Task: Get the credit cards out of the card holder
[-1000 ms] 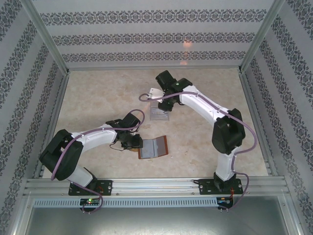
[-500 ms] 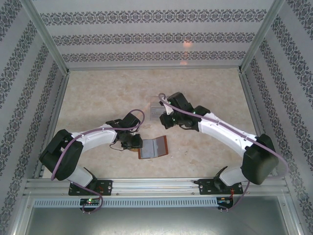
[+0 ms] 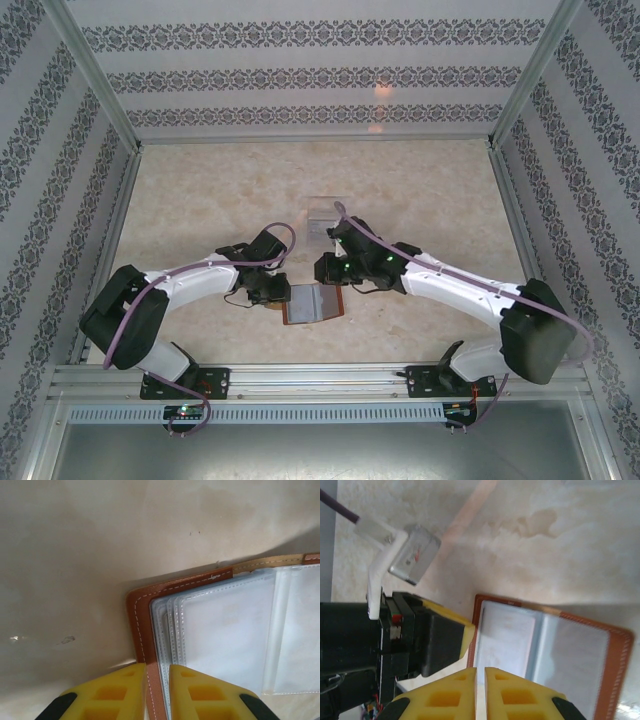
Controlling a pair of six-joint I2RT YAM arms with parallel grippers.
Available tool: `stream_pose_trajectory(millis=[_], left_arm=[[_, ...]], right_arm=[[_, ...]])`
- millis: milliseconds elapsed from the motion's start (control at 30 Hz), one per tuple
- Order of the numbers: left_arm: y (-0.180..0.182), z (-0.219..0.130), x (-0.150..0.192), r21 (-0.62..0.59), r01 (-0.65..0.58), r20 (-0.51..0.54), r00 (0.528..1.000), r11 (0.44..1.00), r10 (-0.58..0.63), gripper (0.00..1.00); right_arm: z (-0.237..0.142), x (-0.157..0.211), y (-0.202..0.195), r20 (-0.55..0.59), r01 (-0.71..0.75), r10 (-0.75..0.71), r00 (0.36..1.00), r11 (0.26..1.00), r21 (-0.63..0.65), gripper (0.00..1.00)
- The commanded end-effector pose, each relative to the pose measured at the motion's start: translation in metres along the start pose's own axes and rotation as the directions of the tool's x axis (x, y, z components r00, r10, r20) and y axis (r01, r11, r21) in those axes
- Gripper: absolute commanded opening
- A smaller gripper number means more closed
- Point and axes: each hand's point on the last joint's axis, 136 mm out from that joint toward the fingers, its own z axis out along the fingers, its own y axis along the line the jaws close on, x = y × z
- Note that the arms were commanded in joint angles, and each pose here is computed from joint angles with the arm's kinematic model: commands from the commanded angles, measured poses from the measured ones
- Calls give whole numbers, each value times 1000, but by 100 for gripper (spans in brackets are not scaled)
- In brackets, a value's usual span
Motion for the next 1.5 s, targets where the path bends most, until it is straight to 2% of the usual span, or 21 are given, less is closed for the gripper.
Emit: stream_pose_trajectory(millis=[0,533,800,1000,1333,1467], left_arm=[[4,-10,-9,-16,7,45,999,1000,-7,19],[14,3,6,-15,25,2,1000,1000,-25,10],[18,10,10,-21,27,-18,999,999,-28,10],[20,10,10,-22,30,-15,999,999,-30,10],[19,10,10,-19,30,-18,999,999,-30,10],[19,9,10,-19,28,-17,999,999,-28,10]], right_arm=[[15,15,3,-61,-61,60,996,998,-20,13],[64,37,11,-203,-87,88,975,996,15,8],[91,50,12,-265,-88,95,960,995,39,8],[97,60,-7,-280,-51,95,955,986,159,15],[85,65,-42,-274,-4,97,957,947,322,29],[76,63,-48,-269,31,75,960,929,369,38]])
